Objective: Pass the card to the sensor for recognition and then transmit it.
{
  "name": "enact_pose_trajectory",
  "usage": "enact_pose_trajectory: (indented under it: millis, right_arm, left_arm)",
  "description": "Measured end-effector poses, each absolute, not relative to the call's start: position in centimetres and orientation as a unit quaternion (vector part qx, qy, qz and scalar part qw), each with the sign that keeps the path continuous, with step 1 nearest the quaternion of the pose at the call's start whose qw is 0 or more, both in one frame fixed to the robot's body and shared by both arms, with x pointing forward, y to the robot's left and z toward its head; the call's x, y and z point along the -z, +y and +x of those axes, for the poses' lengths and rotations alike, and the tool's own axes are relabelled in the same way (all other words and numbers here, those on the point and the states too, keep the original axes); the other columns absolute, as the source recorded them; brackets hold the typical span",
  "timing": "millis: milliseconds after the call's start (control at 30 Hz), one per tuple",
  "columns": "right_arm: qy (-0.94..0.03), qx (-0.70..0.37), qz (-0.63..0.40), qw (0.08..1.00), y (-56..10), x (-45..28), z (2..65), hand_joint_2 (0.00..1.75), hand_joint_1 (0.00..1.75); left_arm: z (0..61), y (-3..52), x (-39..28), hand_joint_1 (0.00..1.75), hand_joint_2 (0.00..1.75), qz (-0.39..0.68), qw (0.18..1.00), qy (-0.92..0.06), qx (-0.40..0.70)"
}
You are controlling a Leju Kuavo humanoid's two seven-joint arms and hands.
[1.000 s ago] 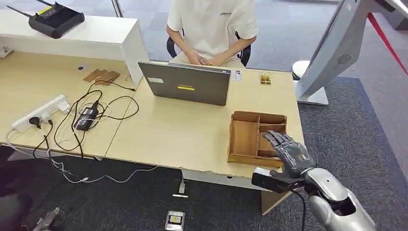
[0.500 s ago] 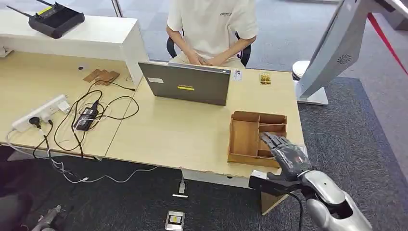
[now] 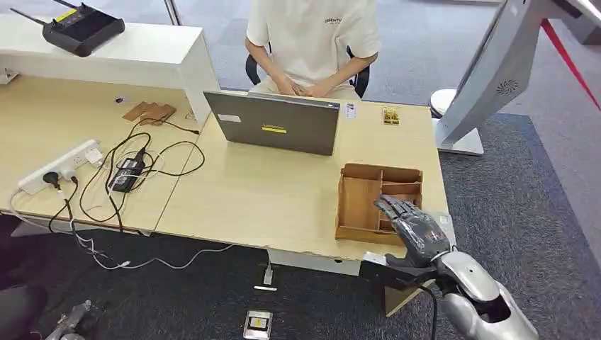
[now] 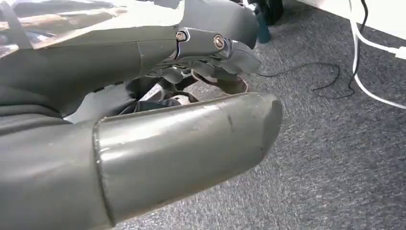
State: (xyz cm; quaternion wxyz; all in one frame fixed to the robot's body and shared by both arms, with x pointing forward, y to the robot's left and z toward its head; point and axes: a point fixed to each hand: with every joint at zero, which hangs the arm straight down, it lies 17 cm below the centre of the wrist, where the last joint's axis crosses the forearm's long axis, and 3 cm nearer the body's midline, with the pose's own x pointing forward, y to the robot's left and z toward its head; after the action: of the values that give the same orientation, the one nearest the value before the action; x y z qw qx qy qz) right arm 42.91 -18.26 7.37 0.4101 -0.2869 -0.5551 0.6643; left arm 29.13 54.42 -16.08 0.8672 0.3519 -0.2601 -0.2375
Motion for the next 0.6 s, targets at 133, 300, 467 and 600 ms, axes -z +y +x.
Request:
enact_pose_trajectory:
  millis: [133,300,467,600]
  right_arm:
    - [-0.566,-0.657,-0.290,0.404,-17.7,-8.1,43.3,1.75,0.00]
    - [-0.583,-0.644,-0.298,0.396,-17.0,-8.7,43.6,1.75,0.00]
    - [-0.611,-0.618,-0.319,0.377,-16.4,-10.2,44.0,1.75,0.00]
    - [-0.626,-0.607,-0.332,0.359,-16.2,-10.9,44.1,1.75,0.00]
  left_arm:
    - [29.3,54.3,16.0,0.00,0.00,0.352,0.866,-0.261,0.241]
    - [29.3,54.2,16.1,0.00,0.00,0.351,0.866,-0.262,0.241]
    - [29.4,54.1,16.0,0.00,0.00,0.352,0.865,-0.265,0.242]
    - [29.3,54.1,16.0,0.00,0.00,0.352,0.864,-0.265,0.242]
